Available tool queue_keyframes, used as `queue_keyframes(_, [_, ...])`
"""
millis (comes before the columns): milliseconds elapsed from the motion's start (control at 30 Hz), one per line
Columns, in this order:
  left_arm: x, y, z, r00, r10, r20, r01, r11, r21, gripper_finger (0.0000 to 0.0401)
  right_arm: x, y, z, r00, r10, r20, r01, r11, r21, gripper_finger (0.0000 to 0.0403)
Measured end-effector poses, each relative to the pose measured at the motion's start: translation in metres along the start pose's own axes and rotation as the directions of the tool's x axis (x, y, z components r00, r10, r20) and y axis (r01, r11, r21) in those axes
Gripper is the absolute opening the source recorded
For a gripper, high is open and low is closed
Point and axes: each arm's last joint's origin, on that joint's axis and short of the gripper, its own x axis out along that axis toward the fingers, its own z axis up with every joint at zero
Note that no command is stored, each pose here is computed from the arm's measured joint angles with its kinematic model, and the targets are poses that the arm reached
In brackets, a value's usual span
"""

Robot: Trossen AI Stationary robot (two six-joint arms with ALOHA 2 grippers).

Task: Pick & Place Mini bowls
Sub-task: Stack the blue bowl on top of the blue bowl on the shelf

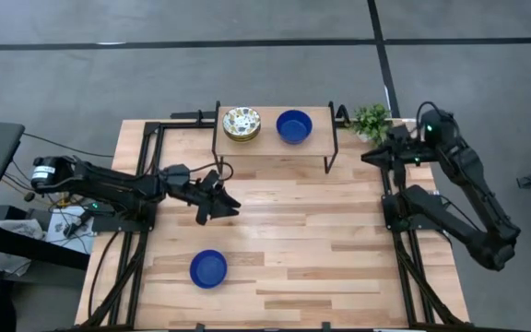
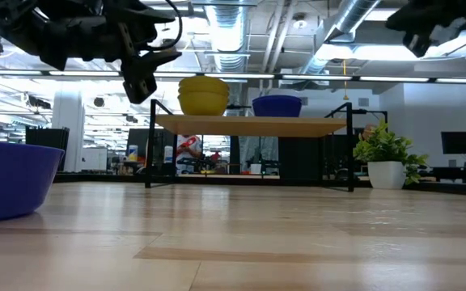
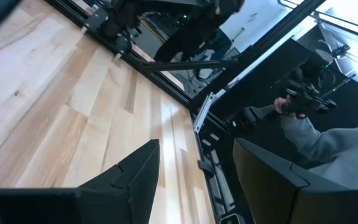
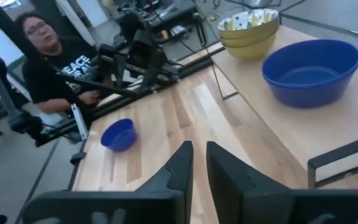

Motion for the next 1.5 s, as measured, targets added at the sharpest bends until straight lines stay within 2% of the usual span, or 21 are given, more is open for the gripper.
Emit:
queue_keyframes(200, [0.002, -0.003, -0.003, 1.000, 0.017, 0.010, -0.017, 1.000, -0.003, 0.0204, -0.016, 0.030, -0.013, 0.998, -0.046, 0.032, 0.046, 0.999, 0.003, 0.0004])
queue_keyframes(367, [0.003, -0.006, -0.006, 1.000, 0.025, 0.011, -0.024, 0.999, -0.022, 0.0204, -0.029, 0.043, -0.031, 0.992, -0.092, 0.089, 0.090, 0.996, 0.025, 0.0003])
queue_keyframes(467, [0.004, -0.008, -0.008, 1.000, 0.023, 0.007, -0.023, 0.999, -0.039, 0.0204, -0.025, 0.037, -0.052, 0.990, -0.094, 0.103, 0.086, 0.993, 0.083, 0.0002])
queue_keyframes(633, [0.006, -0.015, -0.014, 1.000, 0.020, 0.004, -0.019, 0.996, -0.082, 0.0204, -0.016, 0.026, -0.079, 0.976, -0.095, 0.196, 0.070, 0.989, 0.131, 0.0001])
queue_keyframes(800, [0.009, -0.025, -0.022, 1.000, 0.023, -0.008, -0.023, 0.992, -0.121, 0.0204, -0.005, 0.012, -0.087, 0.971, -0.172, 0.169, 0.144, 0.976, 0.164, 0.0000])
queue_keyframes(900, [0.012, -0.034, -0.023, 1.000, 0.029, -0.010, -0.030, 0.992, -0.124, 0.0204, 0.004, 0.002, -0.094, 0.970, -0.184, 0.161, 0.153, 0.970, 0.189, 0.0000])
queue_keyframes(1100, [0.016, -0.048, -0.023, 0.999, 0.041, -0.005, -0.041, 0.991, -0.127, 0.0204, 0.017, -0.011, -0.100, 0.962, -0.179, 0.207, 0.137, 0.969, 0.203, 0.0000])
queue_keyframes(1300, [0.017, -0.052, -0.026, 0.998, 0.067, -0.007, -0.067, 0.986, -0.151, 0.0204, 0.035, -0.021, -0.110, 0.959, -0.125, 0.255, 0.065, 0.971, 0.231, 0.0000])
queue_keyframes(1400, [0.017, -0.052, -0.027, 0.997, 0.074, -0.001, -0.074, 0.986, -0.151, 0.0204, 0.044, -0.022, -0.115, 0.961, -0.082, 0.265, 0.016, 0.970, 0.243, 0.0000])
queue_keyframes(1500, [0.017, -0.052, -0.027, 0.997, 0.082, 0.005, -0.080, 0.985, -0.151, 0.0204, 0.049, -0.019, -0.120, 0.964, -0.083, 0.254, 0.017, 0.968, 0.251, 0.0000])
